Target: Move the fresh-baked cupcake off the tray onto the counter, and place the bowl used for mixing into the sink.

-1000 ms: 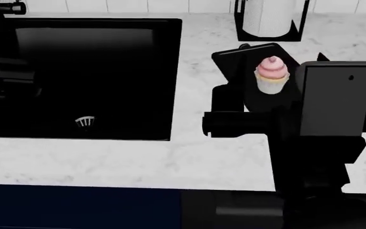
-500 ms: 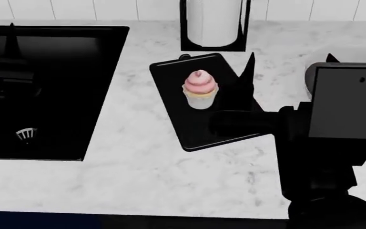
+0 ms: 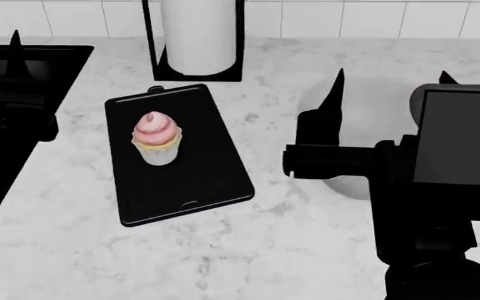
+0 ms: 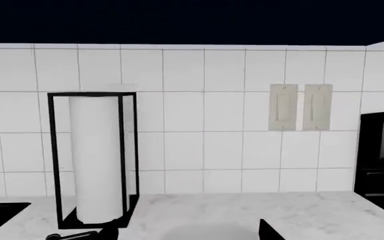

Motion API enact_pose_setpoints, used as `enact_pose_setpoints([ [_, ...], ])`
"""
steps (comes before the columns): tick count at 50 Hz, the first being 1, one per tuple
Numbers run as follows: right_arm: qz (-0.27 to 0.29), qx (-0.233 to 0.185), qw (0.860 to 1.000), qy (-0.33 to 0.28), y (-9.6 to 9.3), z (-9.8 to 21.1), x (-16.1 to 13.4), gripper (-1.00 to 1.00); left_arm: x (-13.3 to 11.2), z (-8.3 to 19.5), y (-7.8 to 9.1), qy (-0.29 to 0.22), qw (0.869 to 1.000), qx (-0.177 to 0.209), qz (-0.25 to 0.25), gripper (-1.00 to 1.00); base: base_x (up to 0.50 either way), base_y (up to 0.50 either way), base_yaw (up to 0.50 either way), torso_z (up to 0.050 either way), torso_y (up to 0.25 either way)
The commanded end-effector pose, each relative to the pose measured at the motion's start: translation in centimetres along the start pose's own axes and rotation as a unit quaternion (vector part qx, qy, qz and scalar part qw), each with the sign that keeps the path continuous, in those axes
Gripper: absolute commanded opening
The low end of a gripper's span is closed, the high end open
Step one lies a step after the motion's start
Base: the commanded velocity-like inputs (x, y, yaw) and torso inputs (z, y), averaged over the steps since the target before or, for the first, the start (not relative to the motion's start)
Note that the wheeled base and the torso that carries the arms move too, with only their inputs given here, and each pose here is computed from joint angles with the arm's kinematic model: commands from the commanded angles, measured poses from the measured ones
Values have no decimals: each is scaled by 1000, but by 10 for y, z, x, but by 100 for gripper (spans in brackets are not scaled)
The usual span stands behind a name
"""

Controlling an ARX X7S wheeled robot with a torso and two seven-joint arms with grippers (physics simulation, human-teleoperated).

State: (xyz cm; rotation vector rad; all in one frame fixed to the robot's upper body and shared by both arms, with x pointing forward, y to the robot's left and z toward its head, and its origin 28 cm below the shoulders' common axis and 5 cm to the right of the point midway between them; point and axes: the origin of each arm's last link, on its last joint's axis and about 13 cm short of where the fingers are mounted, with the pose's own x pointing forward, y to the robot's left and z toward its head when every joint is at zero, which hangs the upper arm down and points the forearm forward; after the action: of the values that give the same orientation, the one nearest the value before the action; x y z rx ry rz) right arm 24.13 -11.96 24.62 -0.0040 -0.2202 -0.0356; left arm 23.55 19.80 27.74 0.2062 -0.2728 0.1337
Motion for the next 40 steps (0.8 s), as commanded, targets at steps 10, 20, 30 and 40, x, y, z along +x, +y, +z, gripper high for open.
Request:
enact_pose_setpoints([
  [10,25,9,1000,-6,-2,-2,0,100,0,0,0,-2,1000,1,1,100,353,-308,0,0,0],
  [20,22,19,1000,4,-2,-4,2,100,1,-1,0,0,1000,0,0,100,413,-217,0,0,2],
  [30,16,27,999,10,-4,-5,1,100,1,0,1,0,1000,0,1,100,414,-169,0,0,0],
  [40,25,72,995,56,-9,-9,-2,100,0,0,1,-1,1000,-1,4,100,101,-54,0,0,1],
])
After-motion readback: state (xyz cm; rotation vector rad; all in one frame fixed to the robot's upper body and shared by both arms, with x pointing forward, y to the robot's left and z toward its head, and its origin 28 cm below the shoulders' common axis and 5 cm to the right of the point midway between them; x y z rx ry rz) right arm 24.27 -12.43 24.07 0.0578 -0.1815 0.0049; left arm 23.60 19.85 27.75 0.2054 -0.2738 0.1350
